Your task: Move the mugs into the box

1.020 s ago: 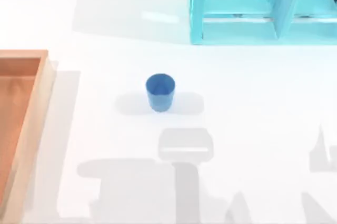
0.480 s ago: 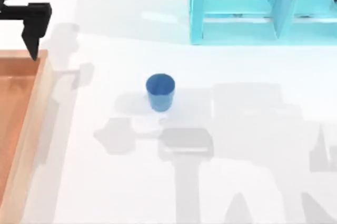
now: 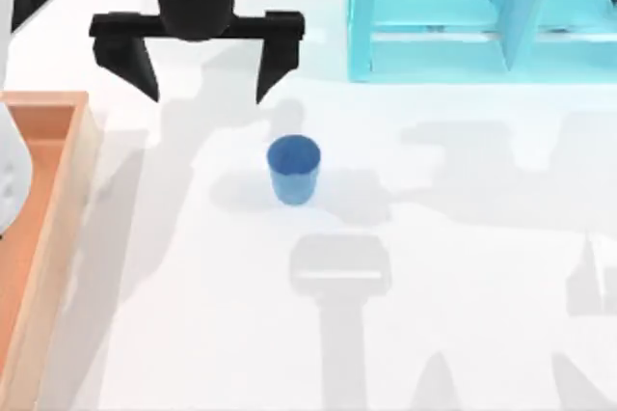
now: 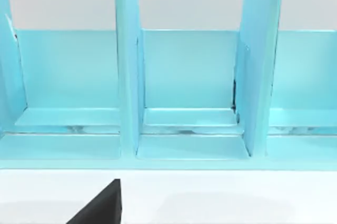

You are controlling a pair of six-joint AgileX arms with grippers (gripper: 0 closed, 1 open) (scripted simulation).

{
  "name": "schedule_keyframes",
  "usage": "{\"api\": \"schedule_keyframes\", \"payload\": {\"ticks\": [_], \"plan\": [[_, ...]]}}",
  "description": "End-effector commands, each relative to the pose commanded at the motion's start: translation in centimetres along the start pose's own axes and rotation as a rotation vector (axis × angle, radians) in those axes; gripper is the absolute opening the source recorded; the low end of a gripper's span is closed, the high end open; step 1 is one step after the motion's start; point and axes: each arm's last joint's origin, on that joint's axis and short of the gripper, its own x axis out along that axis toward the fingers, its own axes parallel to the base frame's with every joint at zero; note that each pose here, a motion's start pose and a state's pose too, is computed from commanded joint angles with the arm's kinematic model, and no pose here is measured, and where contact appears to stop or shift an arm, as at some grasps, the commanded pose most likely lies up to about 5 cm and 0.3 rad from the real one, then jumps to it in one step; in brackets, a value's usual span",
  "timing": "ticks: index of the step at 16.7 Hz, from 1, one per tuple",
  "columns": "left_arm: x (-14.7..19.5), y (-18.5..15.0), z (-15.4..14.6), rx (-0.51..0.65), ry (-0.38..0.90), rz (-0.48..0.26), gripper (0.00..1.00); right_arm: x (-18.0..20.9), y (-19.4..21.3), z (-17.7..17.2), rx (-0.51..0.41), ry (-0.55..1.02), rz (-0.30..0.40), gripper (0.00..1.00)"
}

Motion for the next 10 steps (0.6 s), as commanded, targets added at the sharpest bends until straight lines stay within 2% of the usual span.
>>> {"api": "schedule_keyframes", "payload": {"ticks": [3, 5, 10], "plan": [[1.3, -6.4, -0.7, 0.002, -0.040, -0.015, 1.00, 0.0, 0.0, 0.0, 0.000, 0.000, 0.000, 1.00], [1.9, -9.1, -1.3, 0.001, -0.062, -0.027, 1.00, 0.0, 0.0, 0.0, 0.000, 0.000, 0.000, 1.00], [2.1, -9.9, -1.5, 0.001, -0.069, -0.031, 1.00, 0.0, 0.0, 0.0, 0.000, 0.000, 0.000, 1.00]]}}
